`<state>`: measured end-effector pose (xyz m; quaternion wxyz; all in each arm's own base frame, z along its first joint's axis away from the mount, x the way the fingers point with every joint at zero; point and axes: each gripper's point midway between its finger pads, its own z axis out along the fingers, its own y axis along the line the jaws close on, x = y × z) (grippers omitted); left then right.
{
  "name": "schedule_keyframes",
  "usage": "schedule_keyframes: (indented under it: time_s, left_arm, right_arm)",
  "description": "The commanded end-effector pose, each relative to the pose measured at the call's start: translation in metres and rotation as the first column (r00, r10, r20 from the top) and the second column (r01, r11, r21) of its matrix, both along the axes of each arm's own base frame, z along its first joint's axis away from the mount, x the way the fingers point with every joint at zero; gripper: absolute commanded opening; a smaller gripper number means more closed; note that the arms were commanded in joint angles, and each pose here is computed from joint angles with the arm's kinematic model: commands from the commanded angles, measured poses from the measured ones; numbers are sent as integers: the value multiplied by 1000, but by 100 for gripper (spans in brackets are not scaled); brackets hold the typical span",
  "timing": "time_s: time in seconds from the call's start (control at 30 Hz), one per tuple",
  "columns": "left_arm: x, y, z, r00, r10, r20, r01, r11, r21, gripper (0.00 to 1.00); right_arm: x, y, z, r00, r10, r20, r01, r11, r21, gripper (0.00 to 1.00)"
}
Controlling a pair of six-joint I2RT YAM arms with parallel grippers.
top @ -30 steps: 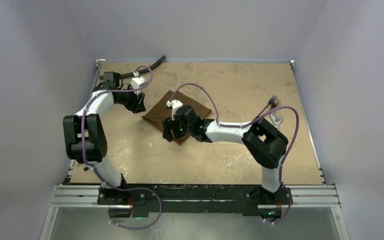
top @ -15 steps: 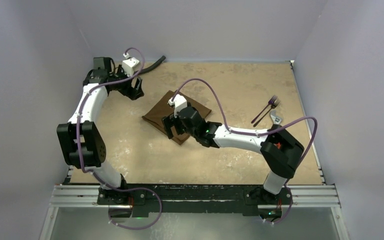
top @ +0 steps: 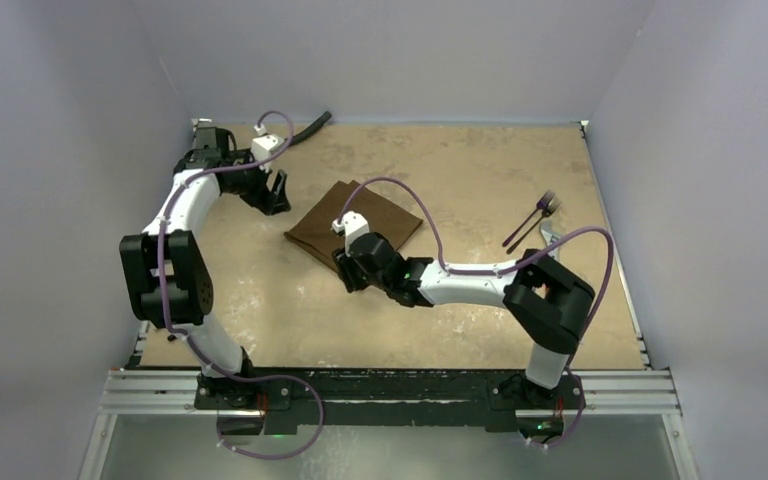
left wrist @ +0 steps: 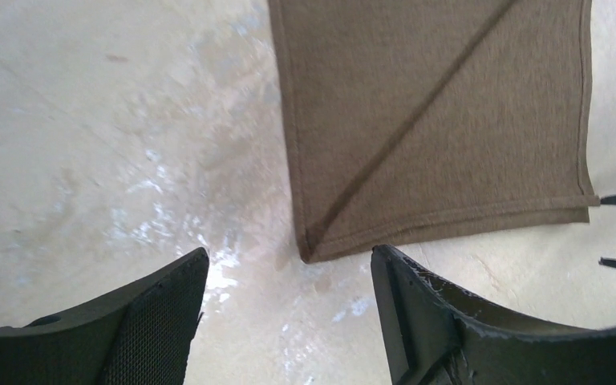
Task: Fold the napkin into a case and place the utensils inside
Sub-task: Smooth out the lower triangle-folded napkin at the center of the board.
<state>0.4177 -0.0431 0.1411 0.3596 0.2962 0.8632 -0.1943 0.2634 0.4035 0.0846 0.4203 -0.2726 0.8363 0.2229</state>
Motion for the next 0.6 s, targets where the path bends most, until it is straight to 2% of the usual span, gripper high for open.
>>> schedule_keyframes:
  time_s: [0.0, 0.33, 0.57]
  left_arm:
    - [-8, -5, -5, 997, -71, 26, 71, 997, 18, 72]
    - [-20, -12, -22, 990, -138, 8, 137, 986, 94, 72]
    - [-23, -16, -29, 987, -160, 5, 158, 980, 120, 72]
  right_arm:
    - [-7, -12, -13, 1000, -19, -17, 18, 999, -42, 47]
    - [-9, -21, -31, 998, -41, -38, 37, 995, -96, 48]
    - [-12, -26, -44, 997, -48, -58, 41, 992, -117, 43]
